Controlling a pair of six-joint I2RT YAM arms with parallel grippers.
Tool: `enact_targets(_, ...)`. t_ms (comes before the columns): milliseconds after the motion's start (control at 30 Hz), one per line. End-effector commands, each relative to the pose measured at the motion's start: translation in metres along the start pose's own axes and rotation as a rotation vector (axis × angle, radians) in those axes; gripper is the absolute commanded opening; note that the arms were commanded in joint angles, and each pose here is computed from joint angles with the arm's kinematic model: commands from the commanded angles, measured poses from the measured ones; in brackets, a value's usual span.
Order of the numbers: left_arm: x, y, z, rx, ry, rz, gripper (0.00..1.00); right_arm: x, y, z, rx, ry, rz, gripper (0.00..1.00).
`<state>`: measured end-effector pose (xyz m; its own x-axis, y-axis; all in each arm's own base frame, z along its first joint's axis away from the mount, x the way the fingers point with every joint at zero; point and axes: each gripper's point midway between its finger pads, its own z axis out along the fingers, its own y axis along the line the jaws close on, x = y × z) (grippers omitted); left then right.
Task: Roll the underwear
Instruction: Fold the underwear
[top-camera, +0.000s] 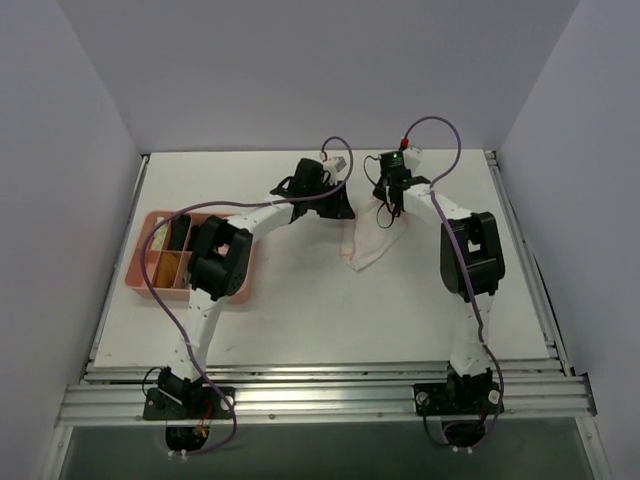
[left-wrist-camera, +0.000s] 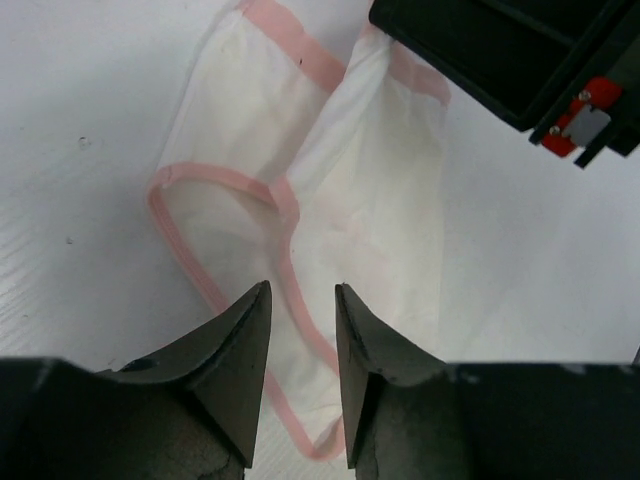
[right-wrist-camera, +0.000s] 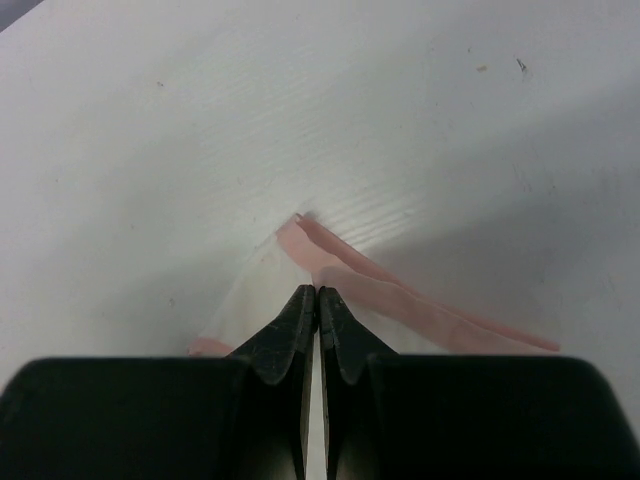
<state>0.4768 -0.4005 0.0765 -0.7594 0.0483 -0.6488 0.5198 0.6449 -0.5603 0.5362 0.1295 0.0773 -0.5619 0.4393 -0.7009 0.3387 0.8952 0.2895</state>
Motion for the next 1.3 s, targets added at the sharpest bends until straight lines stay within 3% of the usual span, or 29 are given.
enact_targets(0, -0.013, 0.011, 0.0, -0.029, -0.024, 0.014, 0.41, -0.002, 0.001, 0.013, 0.026, 0.01, -0.059, 0.0)
enact_targets(233, -0.031, 0.032, -0.005, -0.105, -0.072, 0.023, 0.59, -0.003, 0.016, 0.024, -0.022, 0.009, -0.083, 0.0)
enact_targets(500, -0.046, 0.073, 0.005, -0.198, -0.074, -0.049, 0.59, 0.001, 0.031, 0.029, -0.121, 0.028, -0.179, 0.0)
enact_targets(800, -0.04, 0.061, 0.026, -0.093, -0.058, -0.019, 0.57, 0.002, 0.043, 0.028, -0.196, 0.035, -0.229, 0.0)
enact_targets(1000, -0.027, 0.056, 0.037, -0.074, -0.032, -0.023, 0.49, 0.005, 0.05, 0.026, -0.241, 0.055, -0.246, 0.0)
enact_targets(1133, -0.014, 0.06, 0.041, -0.078, -0.011, -0.063, 0.25, 0.008, 0.054, 0.027, -0.264, 0.077, -0.281, 0.0)
enact_targets(1267, -0.005, 0.056, 0.042, -0.066, -0.009, -0.078, 0.11, 0.01, 0.056, 0.03, -0.269, 0.086, -0.294, 0.0)
